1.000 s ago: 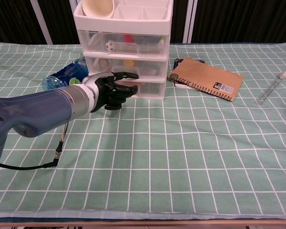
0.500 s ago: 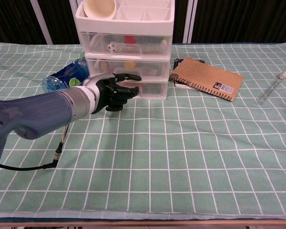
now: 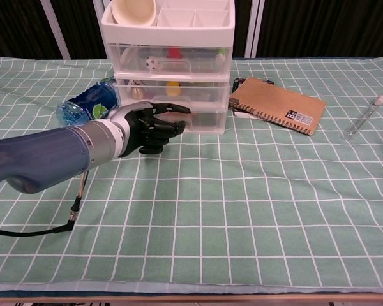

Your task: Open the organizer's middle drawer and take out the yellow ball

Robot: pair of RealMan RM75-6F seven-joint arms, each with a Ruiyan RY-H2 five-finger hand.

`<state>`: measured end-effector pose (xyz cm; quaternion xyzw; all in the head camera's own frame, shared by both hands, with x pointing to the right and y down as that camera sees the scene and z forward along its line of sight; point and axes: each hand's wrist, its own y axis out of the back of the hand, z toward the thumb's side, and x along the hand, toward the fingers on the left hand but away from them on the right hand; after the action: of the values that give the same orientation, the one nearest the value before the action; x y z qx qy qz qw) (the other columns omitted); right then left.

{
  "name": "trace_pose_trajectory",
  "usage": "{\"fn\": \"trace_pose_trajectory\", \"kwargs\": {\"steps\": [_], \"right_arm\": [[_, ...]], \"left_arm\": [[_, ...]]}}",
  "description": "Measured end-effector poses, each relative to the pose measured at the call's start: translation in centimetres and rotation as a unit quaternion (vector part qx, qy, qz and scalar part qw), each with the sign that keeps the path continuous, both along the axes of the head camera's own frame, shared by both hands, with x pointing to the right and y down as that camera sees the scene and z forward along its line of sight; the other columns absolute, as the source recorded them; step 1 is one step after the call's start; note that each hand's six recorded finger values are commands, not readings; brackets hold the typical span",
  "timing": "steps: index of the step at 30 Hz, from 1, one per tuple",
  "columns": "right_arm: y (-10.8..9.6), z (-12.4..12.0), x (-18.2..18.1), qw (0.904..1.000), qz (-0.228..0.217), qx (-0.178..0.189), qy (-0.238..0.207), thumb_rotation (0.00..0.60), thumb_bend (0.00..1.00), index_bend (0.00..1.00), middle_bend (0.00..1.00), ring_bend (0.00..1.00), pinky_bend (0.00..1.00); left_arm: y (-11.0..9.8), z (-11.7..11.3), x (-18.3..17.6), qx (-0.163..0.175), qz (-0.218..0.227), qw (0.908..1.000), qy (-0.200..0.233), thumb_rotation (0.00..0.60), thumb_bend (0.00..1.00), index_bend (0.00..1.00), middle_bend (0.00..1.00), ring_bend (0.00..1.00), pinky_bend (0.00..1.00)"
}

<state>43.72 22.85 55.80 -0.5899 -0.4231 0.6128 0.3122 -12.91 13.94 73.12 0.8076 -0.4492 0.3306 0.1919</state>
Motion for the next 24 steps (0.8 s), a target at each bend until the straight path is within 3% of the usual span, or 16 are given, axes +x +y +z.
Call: {"fn": "trace_pose_trajectory", "kwargs": {"steps": [15,20,24], "right_arm": [[0.0,0.0,0.0,1.0,0.001,0.001,0.0,0.6,0.06,0.0,0.0,0.0,0.23],[0.0,-0.1,0.0,1.0,0.001,0.002,-0.001,0.6,0.06,0.0,0.0,0.0,0.23],[0.0,0.0,-0.1,1.0,0.001,0.001,-0.001,0.6,0.06,0.0,0.0,0.0,0.23]], "left_arm": [[1.8,-1.2,-1.9,0.004,0.01,0.9999,0.0,0.6,0.53,0.16,1.0,0.98,1.0],[2.2,-2.4,-2.7,0.039,0.046,0.998,-0.018,0.6,0.53,0.17,1.0,0.98,1.0],[1.9,-3.6,-3.1,0.097,0.091,0.9895,-0.055,0.6,0.53,0.17,1.0,0.99,1.0]]}}
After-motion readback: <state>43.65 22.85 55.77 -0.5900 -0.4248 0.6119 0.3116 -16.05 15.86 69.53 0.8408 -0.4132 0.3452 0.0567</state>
